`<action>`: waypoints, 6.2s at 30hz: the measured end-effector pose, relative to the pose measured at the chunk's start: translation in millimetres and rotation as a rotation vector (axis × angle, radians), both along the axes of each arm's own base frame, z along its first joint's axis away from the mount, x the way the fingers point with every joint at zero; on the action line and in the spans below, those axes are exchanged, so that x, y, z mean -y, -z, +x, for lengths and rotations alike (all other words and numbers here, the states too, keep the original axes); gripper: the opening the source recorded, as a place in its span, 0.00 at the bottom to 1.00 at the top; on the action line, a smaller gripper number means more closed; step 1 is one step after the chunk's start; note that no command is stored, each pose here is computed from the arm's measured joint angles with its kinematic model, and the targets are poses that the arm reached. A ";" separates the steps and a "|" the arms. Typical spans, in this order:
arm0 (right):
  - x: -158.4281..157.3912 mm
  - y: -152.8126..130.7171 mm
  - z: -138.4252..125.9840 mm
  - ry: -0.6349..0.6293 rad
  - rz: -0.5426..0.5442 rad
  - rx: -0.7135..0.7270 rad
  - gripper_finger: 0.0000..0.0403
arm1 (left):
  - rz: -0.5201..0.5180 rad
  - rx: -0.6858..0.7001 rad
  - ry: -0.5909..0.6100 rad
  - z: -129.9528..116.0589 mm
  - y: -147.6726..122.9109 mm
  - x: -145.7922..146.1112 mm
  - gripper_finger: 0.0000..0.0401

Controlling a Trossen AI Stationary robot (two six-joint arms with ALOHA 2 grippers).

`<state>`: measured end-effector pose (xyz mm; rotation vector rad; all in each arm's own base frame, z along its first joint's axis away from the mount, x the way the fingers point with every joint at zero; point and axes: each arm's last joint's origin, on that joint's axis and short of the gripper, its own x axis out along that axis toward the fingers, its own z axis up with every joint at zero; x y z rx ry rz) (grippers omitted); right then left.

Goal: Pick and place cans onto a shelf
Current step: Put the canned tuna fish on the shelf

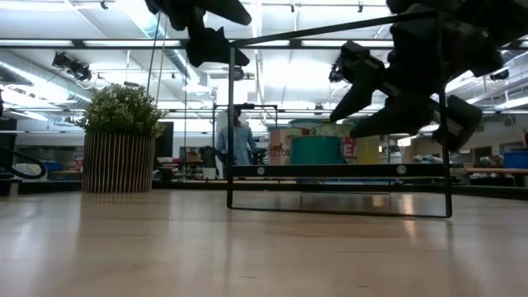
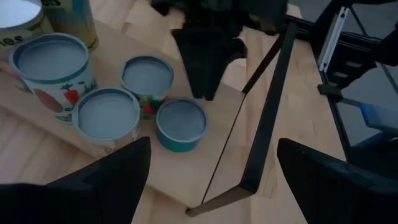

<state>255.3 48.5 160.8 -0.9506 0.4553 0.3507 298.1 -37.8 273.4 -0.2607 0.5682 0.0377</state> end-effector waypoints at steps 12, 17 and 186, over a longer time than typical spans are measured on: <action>1.3 -1.5 1.3 -0.067 -0.035 0.023 0.40 | -0.104 -0.018 -0.028 -0.9 0.2 4.4 0.88; 2.9 -1.6 1.7 -0.090 -0.074 0.028 0.40 | -0.104 -0.020 0.000 -2.4 0.2 13.4 0.88; -16.5 -47.8 -91.8 0.095 0.431 0.113 0.33 | -0.658 -0.689 -0.681 161.3 50.8 -29.2 0.38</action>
